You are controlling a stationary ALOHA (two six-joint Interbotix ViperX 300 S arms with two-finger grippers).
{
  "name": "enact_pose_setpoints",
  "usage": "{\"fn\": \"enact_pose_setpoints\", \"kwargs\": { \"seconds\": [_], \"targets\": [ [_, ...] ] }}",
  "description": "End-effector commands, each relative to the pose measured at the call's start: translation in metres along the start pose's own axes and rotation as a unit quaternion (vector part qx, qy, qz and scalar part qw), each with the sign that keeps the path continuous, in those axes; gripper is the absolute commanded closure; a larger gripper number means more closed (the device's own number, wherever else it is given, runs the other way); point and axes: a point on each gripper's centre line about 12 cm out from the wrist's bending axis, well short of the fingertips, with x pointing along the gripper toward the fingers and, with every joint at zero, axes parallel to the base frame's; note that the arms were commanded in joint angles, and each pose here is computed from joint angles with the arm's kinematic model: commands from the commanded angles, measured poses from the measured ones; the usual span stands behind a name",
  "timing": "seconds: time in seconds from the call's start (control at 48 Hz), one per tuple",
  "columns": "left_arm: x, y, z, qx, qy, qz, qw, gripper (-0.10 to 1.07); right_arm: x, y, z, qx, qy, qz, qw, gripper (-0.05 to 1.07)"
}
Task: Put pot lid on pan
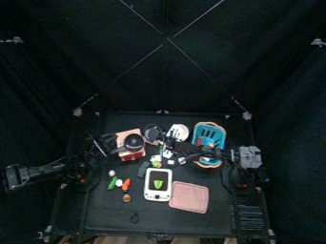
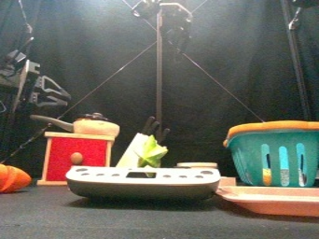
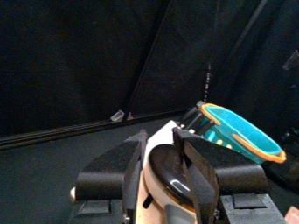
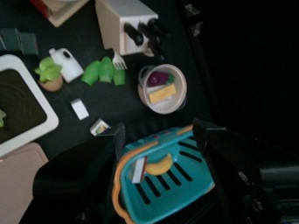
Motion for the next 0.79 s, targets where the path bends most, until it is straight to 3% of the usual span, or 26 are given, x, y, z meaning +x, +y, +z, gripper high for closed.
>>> {"fn": "enact_pose_setpoints", "kwargs": {
  "seconds": [0.0, 0.229, 0.417, 0.625, 0.771],
  "targets": [
    [0.006, -0.013, 0.009, 0.017, -0.011, -0.036, 0.9991, 0.24, -0.015, -0.011, -0.023, 0.024, -0.024, -0.002, 0.9994, 0.08],
    [0.007, -0.032, 0.009, 0.042, -0.008, -0.095, 0.9946, 0.24, -0.004, -0.008, -0.061, 0.069, -0.063, 0.023, 0.9954, 0.08],
    [0.005, -0.049, 0.009, 0.07, -0.007, -0.15, 0.9862, 0.24, 0.008, -0.005, -0.086, 0.109, -0.117, 0.062, 0.9853, 0.08],
    [0.003, -0.068, 0.007, 0.099, 0.003, -0.208, 0.9731, 0.24, 0.025, 0.005, -0.113, 0.127, -0.191, 0.123, 0.9655, 0.08],
    [0.006, -0.085, 0.005, 0.115, 0.036, -0.242, 0.9626, 0.24, 0.036, 0.014, -0.134, 0.131, -0.25, 0.172, 0.9437, 0.08]
  ]
}}
